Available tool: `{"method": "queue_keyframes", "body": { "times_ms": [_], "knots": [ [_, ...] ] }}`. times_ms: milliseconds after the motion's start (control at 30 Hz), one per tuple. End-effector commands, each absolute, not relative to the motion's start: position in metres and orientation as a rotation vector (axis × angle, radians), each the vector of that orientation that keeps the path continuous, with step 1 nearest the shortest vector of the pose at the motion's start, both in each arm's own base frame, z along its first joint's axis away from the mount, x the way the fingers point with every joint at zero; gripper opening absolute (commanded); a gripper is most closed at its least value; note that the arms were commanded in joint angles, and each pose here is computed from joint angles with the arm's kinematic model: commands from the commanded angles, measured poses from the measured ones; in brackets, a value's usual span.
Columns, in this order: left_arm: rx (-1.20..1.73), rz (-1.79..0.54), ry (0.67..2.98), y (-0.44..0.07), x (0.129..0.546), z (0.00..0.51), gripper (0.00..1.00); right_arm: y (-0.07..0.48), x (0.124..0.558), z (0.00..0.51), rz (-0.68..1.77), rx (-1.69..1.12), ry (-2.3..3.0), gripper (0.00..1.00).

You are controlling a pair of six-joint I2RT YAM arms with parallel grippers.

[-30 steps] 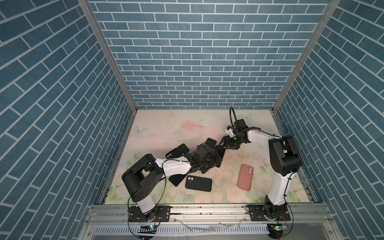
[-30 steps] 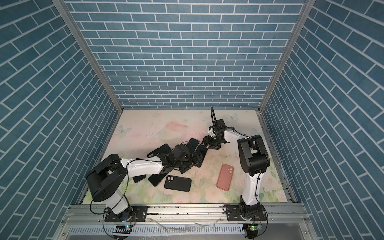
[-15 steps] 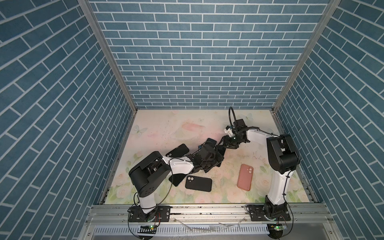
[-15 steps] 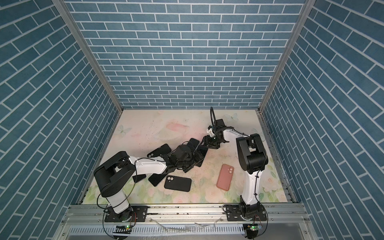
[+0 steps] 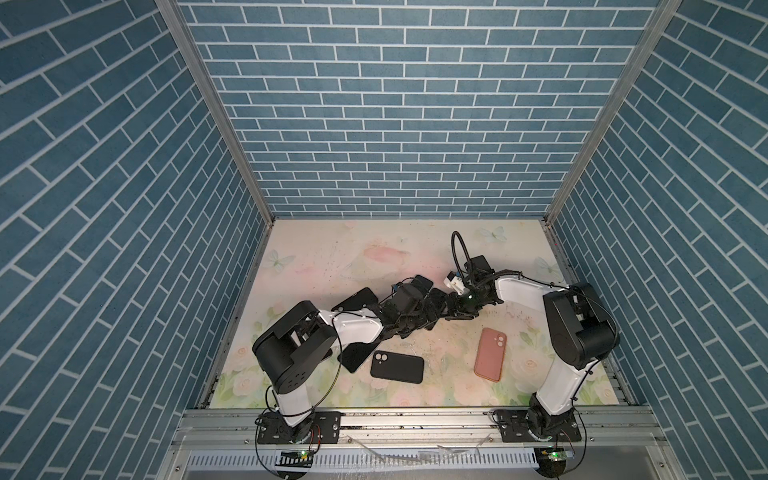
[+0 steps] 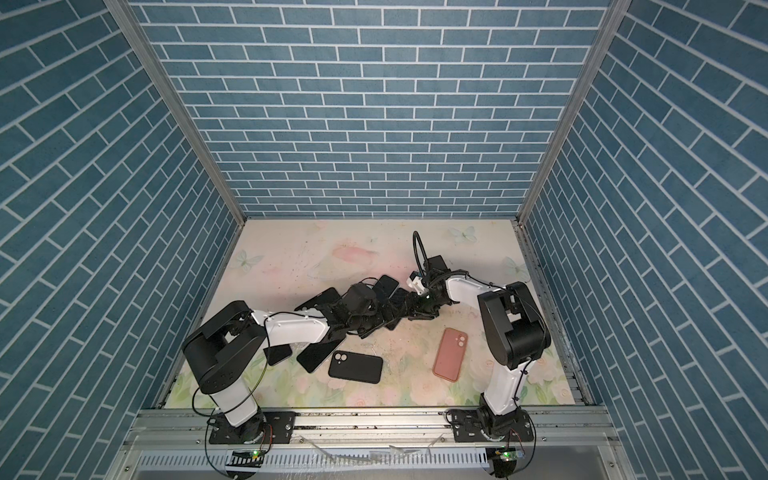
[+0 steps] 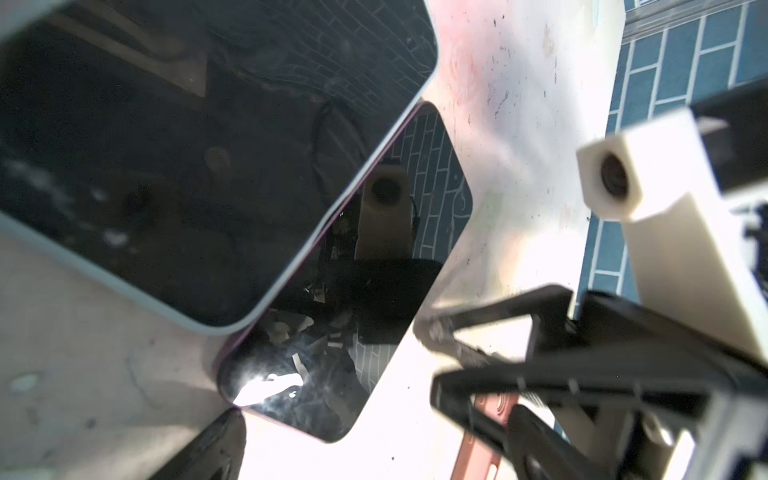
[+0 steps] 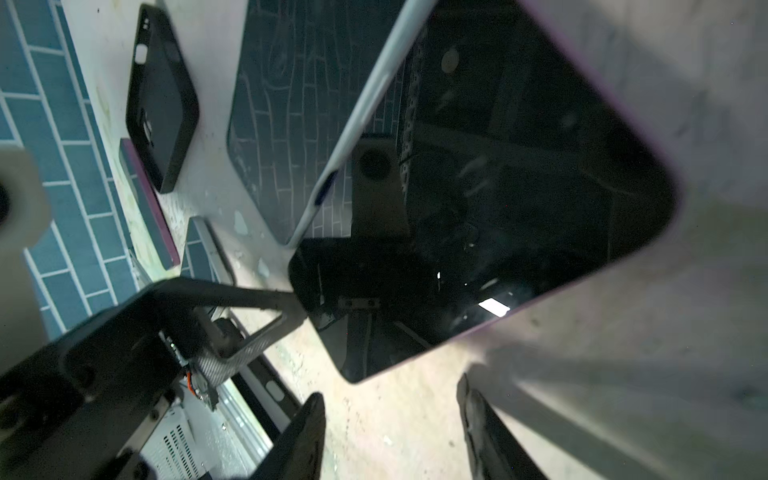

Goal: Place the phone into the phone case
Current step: 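Push the purple-edged phone against the cased phone with the left gripper while the right holds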

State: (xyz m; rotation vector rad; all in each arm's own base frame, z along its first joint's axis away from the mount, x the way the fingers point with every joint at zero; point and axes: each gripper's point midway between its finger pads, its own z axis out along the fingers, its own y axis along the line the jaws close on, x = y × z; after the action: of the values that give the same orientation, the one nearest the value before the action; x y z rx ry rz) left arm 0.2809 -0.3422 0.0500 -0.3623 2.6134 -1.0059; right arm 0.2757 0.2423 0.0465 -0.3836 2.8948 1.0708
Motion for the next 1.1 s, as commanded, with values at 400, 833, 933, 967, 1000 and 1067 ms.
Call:
{"method": "queue_keyframes", "body": {
  "times_ms": [400,833,933,967,1000,1067],
  "knots": [
    [-0.253,-0.652,2.788,-0.267,0.259,0.008,1.0,0.226,0.258,0.062,0.979,-0.391,2.913,0.6],
    [-0.235,-0.654,2.758,-0.263,0.269,0.018,1.0,0.225,0.308,0.078,0.925,-0.351,2.835,0.69],
    [-0.23,-0.66,2.752,-0.263,0.271,0.021,0.99,0.226,0.318,0.076,0.945,-0.34,2.834,0.7],
    [-0.226,-0.664,2.749,-0.263,0.272,0.022,0.99,0.227,0.32,0.075,0.955,-0.336,2.834,0.7],
    [-0.222,-0.669,2.749,-0.264,0.273,0.023,0.99,0.227,0.322,0.073,0.964,-0.335,2.839,0.7],
    [-0.217,-0.674,2.751,-0.265,0.274,0.023,1.0,0.229,0.327,0.069,0.982,-0.335,2.843,0.7]
  ]
}}
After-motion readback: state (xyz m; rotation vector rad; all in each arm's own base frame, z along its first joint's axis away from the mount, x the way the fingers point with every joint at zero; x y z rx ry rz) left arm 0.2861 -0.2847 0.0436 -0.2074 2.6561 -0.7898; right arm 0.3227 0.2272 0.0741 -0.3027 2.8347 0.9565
